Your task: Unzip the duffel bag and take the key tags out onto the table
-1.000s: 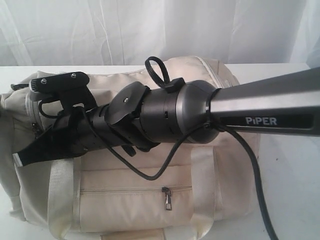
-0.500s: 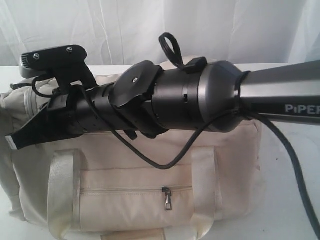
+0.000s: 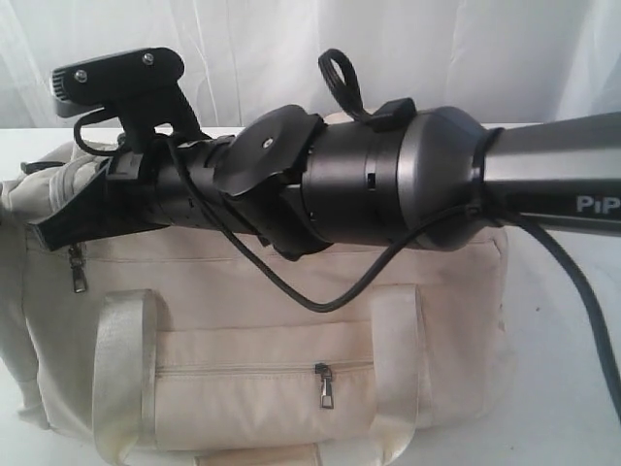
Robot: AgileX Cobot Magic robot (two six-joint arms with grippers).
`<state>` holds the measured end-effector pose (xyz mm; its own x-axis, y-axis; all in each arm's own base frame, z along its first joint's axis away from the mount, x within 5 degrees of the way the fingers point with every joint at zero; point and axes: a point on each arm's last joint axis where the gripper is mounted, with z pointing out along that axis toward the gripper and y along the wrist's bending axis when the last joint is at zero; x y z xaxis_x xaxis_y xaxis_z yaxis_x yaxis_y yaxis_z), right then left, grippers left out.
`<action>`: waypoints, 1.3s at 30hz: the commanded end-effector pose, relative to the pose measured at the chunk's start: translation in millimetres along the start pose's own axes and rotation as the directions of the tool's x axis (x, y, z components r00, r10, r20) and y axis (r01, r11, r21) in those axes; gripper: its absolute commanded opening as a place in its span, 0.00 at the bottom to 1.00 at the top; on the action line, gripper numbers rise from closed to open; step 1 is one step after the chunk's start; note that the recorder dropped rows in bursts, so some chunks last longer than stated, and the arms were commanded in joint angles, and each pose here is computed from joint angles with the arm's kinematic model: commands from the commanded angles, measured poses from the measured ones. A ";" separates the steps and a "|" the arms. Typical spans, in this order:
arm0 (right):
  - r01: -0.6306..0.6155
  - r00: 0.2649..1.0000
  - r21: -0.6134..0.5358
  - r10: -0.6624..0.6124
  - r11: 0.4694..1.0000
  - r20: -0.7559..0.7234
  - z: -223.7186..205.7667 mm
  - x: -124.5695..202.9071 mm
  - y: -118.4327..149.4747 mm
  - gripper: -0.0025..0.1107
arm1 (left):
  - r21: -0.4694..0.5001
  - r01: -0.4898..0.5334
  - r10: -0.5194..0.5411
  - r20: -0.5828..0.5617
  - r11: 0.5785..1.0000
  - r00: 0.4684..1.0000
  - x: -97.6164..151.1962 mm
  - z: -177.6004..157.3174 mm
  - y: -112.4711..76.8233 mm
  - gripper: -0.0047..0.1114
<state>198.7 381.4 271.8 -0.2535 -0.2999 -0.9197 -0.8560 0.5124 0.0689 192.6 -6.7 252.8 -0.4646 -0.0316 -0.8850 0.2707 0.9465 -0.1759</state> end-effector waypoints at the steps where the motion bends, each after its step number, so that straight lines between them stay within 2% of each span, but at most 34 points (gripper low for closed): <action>1: 0.036 0.997 0.048 -0.040 0.998 0.073 -4.5 -19.4 -3.8 0.02 | -0.033 -0.007 0.007 0.017 0.999 1.000 -2.9 -2.9 2.4 0.04; 7: 0.057 0.981 0.083 -0.071 0.995 0.181 -7.4 -55.4 -10.3 0.02 | 0.038 -0.008 0.007 0.013 0.999 1.000 -2.5 -2.9 -4.1 0.04; 11: 0.049 0.975 0.091 -0.068 0.995 0.213 -3.1 -67.1 -15.2 0.02 | 0.092 -0.052 0.051 0.014 0.994 0.999 -2.3 -3.2 -9.1 0.04; 14: 0.031 0.973 0.127 -0.059 0.991 0.224 5.7 -71.0 -33.0 0.02 | 0.143 -0.076 0.075 0.017 0.987 0.997 -2.0 -3.8 -13.7 0.04; 16: -0.012 0.976 0.124 -0.015 0.992 0.215 14.4 -68.8 -44.8 0.02 | 0.137 -0.079 0.078 0.018 0.987 0.997 -2.0 -3.7 -13.2 0.04; 18: -0.019 0.984 0.062 0.008 0.998 0.178 16.8 -64.2 -45.6 0.02 | 0.117 -0.083 0.082 0.018 0.990 0.996 -2.1 -3.5 -11.4 0.04; 20: -0.007 0.995 -0.085 0.016 0.996 0.099 16.2 -58.1 -40.5 0.03 | 0.110 -0.083 0.082 0.018 0.990 0.996 -2.2 -3.4 -10.8 0.04; 21: -0.008 0.999 -0.182 0.018 0.983 0.051 12.3 -55.9 -37.4 0.08 | 0.110 -0.083 0.082 0.018 0.990 0.996 -2.2 -3.4 -10.8 0.04; 22: -0.041 0.999 -0.228 0.047 0.973 0.022 9.5 -55.2 -36.7 0.12 | 0.100 -0.083 0.082 0.017 0.991 0.996 -2.2 -3.3 -9.8 0.04; 24: -0.165 0.986 -0.287 0.159 0.944 -0.045 2.6 -55.8 -40.4 0.27 | 0.092 -0.083 0.082 0.017 0.992 0.996 -2.3 -3.2 -9.1 0.04; 26: -0.256 0.966 -0.327 0.234 0.909 -0.106 -6.4 -57.8 -46.2 0.36 | 0.092 -0.083 0.082 0.017 0.992 0.996 -2.3 -3.2 -9.1 0.04; 28: -0.369 0.928 -0.362 0.315 0.856 -0.199 -14.3 -56.7 -50.5 0.37 | 0.092 -0.083 0.082 0.017 0.992 0.996 -2.3 -3.2 -9.1 0.04; 30: -0.419 0.903 -0.370 0.338 0.829 -0.266 -17.8 -53.0 -54.8 0.37 | 0.092 -0.083 0.082 0.017 0.992 0.996 -2.3 -3.2 -9.1 0.04; 39: -0.579 0.797 -0.276 0.462 0.767 -0.389 -2.4 -33.4 -60.8 0.37 | 0.094 -0.083 0.082 0.017 0.992 0.996 -2.2 -3.3 -9.3 0.04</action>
<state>254.6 357.0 307.3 -0.7401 -0.3155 -0.5939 -0.6723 0.3257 0.6648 189.6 -14.7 256.2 -0.4353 0.0219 -0.9000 0.3807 0.9104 -0.1620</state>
